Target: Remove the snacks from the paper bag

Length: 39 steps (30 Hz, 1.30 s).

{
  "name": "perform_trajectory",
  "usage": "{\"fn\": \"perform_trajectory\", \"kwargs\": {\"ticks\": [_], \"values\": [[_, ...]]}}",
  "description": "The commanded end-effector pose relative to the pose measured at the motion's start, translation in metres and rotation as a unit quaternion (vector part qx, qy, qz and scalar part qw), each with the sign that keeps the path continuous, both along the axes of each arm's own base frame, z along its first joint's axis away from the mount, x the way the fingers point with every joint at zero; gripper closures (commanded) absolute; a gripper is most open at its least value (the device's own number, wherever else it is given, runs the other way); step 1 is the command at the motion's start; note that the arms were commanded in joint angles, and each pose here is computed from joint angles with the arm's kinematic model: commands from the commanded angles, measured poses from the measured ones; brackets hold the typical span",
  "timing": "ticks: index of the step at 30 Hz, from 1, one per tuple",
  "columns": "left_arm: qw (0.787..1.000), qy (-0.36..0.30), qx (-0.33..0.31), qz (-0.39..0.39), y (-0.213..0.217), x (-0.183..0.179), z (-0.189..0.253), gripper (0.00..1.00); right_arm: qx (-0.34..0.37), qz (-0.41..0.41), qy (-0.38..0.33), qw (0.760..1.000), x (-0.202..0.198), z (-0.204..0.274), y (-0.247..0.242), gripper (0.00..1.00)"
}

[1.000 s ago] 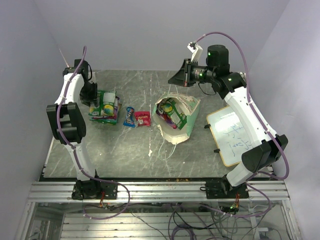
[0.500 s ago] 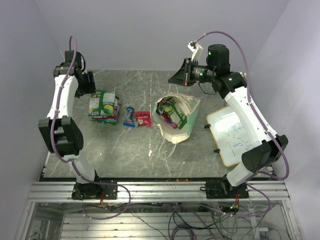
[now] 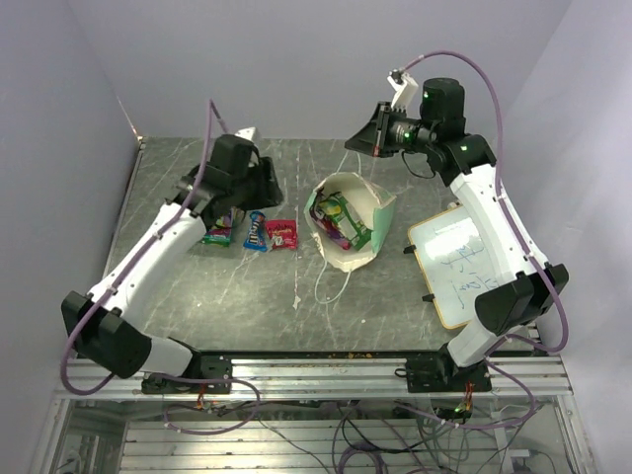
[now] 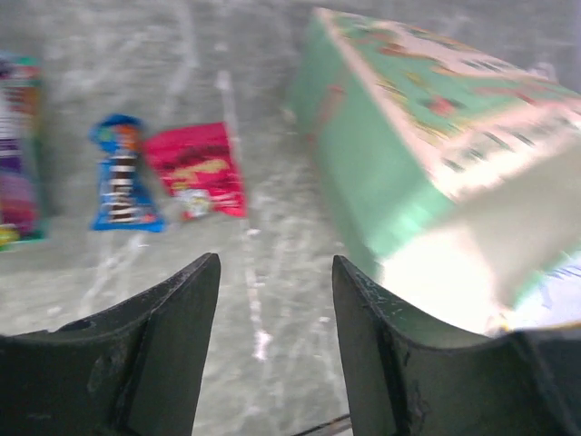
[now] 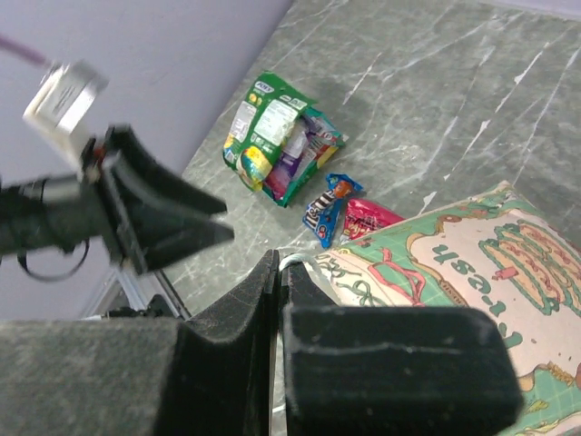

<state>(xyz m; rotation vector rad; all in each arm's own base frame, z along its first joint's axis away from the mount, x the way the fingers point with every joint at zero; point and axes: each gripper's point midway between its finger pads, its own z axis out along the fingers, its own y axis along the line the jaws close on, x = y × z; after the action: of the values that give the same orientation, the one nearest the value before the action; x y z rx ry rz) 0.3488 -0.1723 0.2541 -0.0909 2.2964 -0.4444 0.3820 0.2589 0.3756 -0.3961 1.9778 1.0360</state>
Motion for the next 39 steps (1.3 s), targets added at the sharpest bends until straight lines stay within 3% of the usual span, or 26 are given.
{"fn": "perform_trajectory", "kwargs": {"ticks": [1,4,8,13,17,26,39], "values": [[0.989,-0.083,-0.121,-0.021,-0.062,-0.018,0.057,0.39,0.017,-0.005,-0.011,1.0,0.004,0.011,-0.002,1.0],[0.979,-0.124,-0.155,-0.055,-0.099,-0.04,0.075,0.47,0.023,-0.001,-0.004,1.0,0.002,0.006,-0.001,1.0],[0.972,-0.147,-0.16,-0.088,-0.138,-0.058,0.074,0.5,0.025,-0.003,-0.005,1.0,0.004,0.008,-0.001,1.0],[0.975,-0.142,-0.102,-0.138,-0.183,-0.066,0.044,0.56,0.037,-0.004,-0.013,0.999,0.007,0.019,0.001,1.0],[0.979,-0.121,-0.081,-0.145,-0.201,-0.058,0.011,0.69,0.044,-0.006,-0.015,0.999,0.006,0.024,0.002,1.0],[0.987,-0.082,0.008,-0.136,-0.214,-0.036,-0.067,0.74,0.049,-0.001,-0.016,0.999,-0.001,0.029,0.002,1.0],[0.992,-0.061,0.049,-0.097,-0.192,0.0,-0.1,0.77,0.056,-0.024,-0.027,0.998,-0.016,0.038,-0.01,1.0]]}}
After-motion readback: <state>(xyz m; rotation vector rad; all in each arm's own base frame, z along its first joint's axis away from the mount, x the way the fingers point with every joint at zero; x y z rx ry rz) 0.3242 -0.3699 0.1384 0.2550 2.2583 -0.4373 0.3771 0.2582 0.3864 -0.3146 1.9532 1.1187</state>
